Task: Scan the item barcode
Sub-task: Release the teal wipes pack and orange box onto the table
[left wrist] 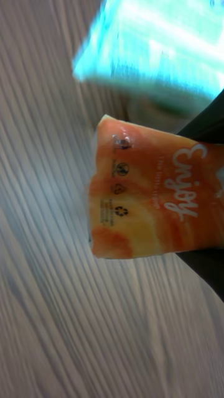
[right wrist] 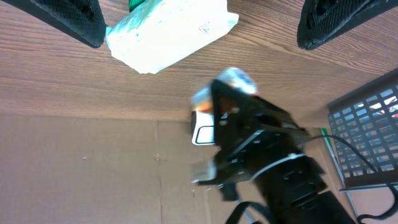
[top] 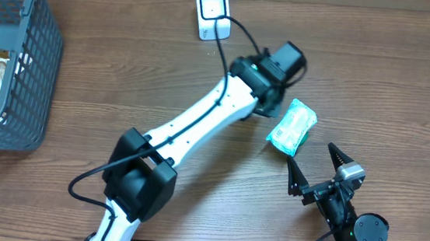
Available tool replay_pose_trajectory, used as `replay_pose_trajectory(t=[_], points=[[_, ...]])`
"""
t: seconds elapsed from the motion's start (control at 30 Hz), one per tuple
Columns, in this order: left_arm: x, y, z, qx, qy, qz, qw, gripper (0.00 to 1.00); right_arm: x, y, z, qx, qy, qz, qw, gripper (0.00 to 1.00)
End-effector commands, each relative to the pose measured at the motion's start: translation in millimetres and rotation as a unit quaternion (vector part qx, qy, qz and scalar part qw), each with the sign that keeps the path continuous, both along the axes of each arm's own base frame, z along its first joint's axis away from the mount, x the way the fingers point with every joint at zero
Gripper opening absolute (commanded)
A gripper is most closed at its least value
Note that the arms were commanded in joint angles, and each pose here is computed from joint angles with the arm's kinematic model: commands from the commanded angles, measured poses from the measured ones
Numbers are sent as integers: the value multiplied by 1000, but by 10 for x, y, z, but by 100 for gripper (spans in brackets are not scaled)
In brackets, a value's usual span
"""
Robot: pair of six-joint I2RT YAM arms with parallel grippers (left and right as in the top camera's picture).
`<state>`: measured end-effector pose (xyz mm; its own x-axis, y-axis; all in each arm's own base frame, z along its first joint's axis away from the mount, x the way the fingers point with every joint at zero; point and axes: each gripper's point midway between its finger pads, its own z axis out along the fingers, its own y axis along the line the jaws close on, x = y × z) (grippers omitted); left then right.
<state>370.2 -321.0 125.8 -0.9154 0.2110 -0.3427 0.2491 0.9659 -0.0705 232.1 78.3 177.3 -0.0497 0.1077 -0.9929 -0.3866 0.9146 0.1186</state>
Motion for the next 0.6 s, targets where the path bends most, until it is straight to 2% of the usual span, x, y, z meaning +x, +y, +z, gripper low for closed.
replay_pose_trajectory(t=[0.0, 0.17, 0.57], points=[[68, 284, 127, 22, -4, 17, 1000, 33, 2, -1, -17, -1, -3, -1, 1000, 100], [66, 488, -31, 44, 16, 34, 998, 34, 2, -1, -17, -1, -3, -1, 1000, 100], [-139, 662, -836, 61, 58, 68, 994, 35, 2, -1, -17, -1, -3, -1, 1000, 100]])
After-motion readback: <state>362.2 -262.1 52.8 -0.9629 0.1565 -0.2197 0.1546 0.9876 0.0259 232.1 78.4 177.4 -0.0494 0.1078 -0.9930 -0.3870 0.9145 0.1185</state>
